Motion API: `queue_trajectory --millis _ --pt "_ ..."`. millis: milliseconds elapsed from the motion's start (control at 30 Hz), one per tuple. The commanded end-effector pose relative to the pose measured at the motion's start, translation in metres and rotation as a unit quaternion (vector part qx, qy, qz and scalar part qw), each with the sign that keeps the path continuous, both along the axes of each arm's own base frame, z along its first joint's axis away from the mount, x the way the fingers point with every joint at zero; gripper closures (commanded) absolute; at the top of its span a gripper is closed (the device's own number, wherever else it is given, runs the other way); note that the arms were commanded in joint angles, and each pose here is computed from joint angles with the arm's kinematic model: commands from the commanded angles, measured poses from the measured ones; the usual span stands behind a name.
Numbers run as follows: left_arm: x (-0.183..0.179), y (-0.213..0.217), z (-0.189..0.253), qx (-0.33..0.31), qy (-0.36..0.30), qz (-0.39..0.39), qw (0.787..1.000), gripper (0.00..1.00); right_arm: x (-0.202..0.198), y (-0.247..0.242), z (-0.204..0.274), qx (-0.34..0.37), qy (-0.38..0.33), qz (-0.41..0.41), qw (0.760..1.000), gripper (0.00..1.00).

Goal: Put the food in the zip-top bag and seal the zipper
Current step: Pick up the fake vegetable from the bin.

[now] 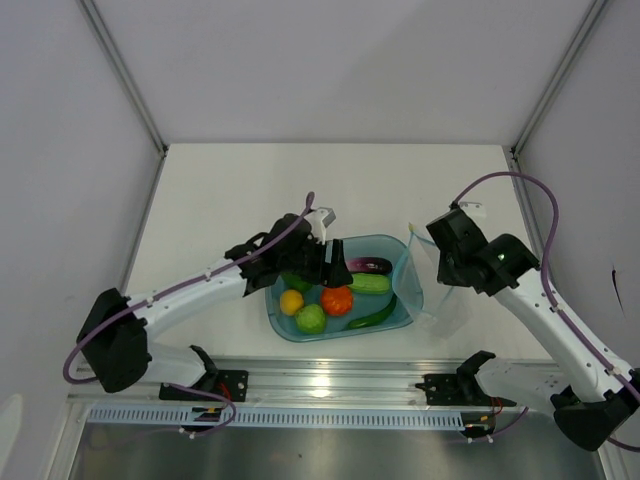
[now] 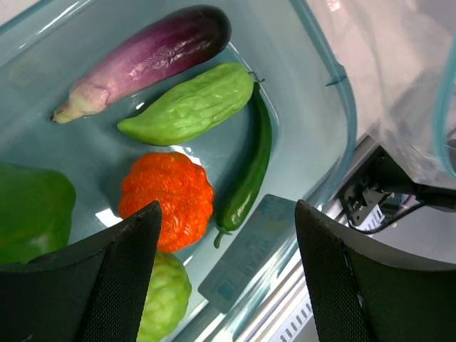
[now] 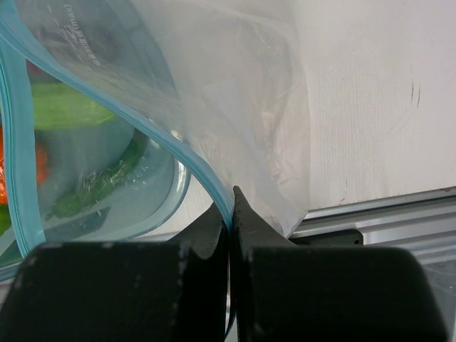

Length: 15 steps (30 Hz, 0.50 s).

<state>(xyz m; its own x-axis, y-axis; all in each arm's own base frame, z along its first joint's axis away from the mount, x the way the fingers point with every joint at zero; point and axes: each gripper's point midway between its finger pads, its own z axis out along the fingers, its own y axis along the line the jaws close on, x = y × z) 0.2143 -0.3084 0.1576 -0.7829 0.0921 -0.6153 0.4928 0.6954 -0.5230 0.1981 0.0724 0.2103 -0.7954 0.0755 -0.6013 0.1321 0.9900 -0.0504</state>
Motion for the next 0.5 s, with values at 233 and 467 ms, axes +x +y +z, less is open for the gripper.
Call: queue_trajectory --millis 233,467 --pt "0.025 -0.014 -0.033 0.036 0.062 0.063 0.995 0.27 0.002 -0.010 0.008 -0.017 -0.019 0.010 1.000 1.00" --pt "0.029 -0.007 -0.059 0.074 0.079 0.087 0.990 0.27 -0.001 -0.011 0.009 -0.011 -0.020 0.013 1.000 1.00"
